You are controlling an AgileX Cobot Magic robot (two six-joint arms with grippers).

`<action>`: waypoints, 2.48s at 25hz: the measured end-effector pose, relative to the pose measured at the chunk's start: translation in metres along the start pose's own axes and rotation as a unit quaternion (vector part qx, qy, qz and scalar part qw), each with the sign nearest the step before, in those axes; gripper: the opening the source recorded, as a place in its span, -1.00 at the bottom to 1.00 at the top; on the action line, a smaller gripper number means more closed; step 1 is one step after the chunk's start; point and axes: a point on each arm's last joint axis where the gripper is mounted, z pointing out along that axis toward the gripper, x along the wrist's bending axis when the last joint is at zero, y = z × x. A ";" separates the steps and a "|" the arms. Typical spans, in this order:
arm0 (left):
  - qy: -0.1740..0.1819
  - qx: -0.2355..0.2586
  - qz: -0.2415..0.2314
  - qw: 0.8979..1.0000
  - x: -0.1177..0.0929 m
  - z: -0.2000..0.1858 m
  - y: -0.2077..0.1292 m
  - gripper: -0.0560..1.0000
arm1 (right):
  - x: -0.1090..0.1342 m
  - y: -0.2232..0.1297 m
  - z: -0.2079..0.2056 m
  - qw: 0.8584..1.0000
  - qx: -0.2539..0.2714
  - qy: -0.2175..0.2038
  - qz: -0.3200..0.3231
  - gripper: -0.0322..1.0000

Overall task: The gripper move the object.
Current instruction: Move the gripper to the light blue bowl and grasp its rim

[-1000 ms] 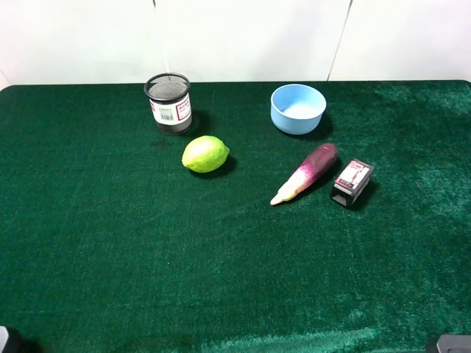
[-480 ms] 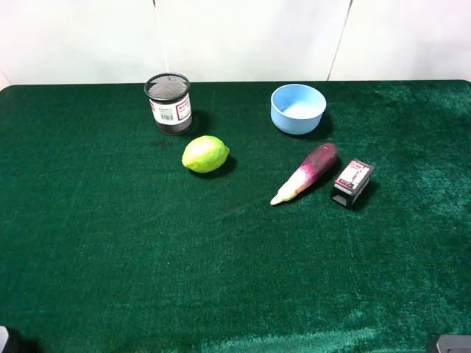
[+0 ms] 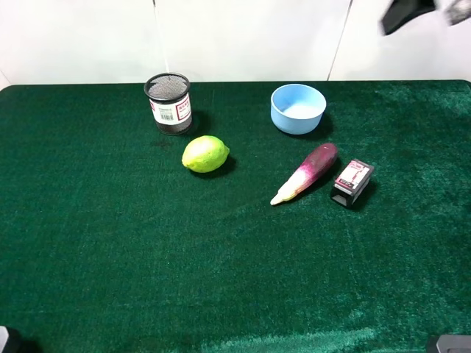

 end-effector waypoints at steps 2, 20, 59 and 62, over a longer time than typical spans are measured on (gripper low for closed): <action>0.000 0.000 0.000 1.000 0.000 0.000 0.000 0.98 | 0.006 0.009 0.017 1.000 0.014 0.007 -0.001 0.41; 0.000 0.000 0.000 1.000 0.000 0.000 0.000 0.98 | -0.002 0.059 0.147 0.994 0.084 0.023 0.067 0.41; 0.000 0.000 0.000 1.000 0.000 0.000 0.000 0.98 | -0.012 0.023 0.273 0.983 0.149 0.003 0.108 -0.79; 0.000 0.000 0.000 1.000 0.000 0.000 0.000 0.98 | -0.012 0.023 0.273 0.983 0.147 0.005 0.110 -0.98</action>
